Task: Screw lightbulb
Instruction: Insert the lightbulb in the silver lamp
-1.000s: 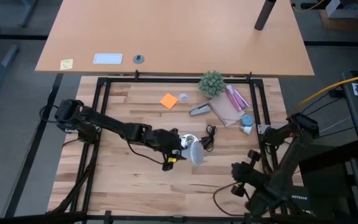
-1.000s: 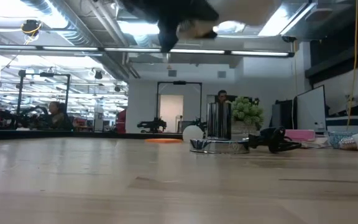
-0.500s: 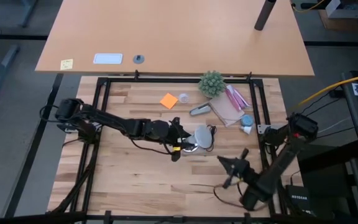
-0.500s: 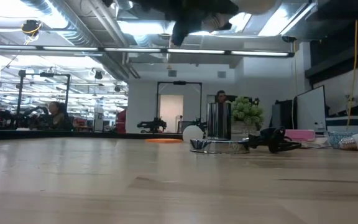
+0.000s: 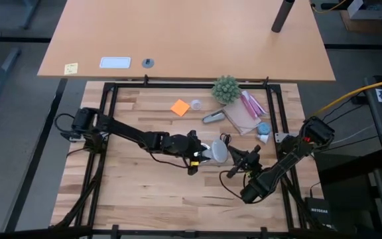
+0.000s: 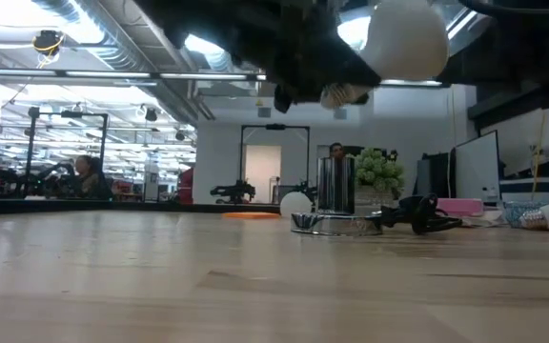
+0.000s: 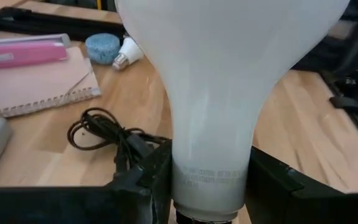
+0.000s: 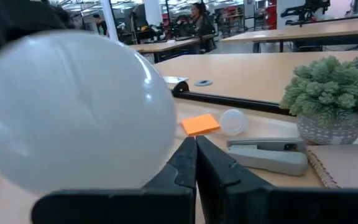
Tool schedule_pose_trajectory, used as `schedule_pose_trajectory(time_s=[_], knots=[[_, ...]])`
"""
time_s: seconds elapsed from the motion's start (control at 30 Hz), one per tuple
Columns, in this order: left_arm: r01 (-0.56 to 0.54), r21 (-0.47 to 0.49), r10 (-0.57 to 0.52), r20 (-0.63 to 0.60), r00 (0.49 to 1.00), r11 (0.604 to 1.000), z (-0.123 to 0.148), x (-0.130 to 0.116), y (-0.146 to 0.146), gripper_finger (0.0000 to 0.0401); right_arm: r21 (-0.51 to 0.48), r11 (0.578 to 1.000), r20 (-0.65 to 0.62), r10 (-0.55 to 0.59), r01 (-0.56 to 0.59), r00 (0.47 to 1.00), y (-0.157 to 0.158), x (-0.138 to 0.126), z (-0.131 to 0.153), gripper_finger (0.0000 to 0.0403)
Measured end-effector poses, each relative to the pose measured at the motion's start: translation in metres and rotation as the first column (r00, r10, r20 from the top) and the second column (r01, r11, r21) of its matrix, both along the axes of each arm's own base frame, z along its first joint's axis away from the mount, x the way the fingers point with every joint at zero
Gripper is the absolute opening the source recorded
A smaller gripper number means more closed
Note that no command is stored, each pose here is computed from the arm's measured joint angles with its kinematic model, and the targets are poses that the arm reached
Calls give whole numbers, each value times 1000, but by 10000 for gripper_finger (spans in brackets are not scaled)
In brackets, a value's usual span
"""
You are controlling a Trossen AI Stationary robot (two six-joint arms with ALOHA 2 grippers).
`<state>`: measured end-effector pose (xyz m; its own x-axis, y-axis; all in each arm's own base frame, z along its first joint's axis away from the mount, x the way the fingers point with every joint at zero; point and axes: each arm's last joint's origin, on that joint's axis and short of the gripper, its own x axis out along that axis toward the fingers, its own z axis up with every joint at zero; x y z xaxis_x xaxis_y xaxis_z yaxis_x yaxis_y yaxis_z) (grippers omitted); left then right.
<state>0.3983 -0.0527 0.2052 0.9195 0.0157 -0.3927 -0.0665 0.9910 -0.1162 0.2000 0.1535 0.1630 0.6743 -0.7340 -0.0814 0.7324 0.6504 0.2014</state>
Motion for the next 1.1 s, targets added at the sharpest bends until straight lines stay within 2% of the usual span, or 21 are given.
schedule_pose_trajectory(time_s=[0.27,0.43,0.6,0.87,1.1], knots=[[-18,11,18,-5,1000,1000,-9,4,8,143,0,1000,43,4,-4,999,1,2,0,5],[-17,9,17,-3,1000,1000,-8,4,8,140,-20,1000,-36,6,-6,999,0,-3,3,5],[-21,-10,21,5,1000,1000,-6,4,7,142,-25,999,-54,21,-22,998,-3,-12,16,5],[-25,-25,26,47,999,999,-2,6,7,141,90,996,-126,-5,17,992,-3,-16,19,5],[-20,-35,24,112,993,999,4,7,6,143,93,996,-88,3,5,996,-1,-14,19,5]])
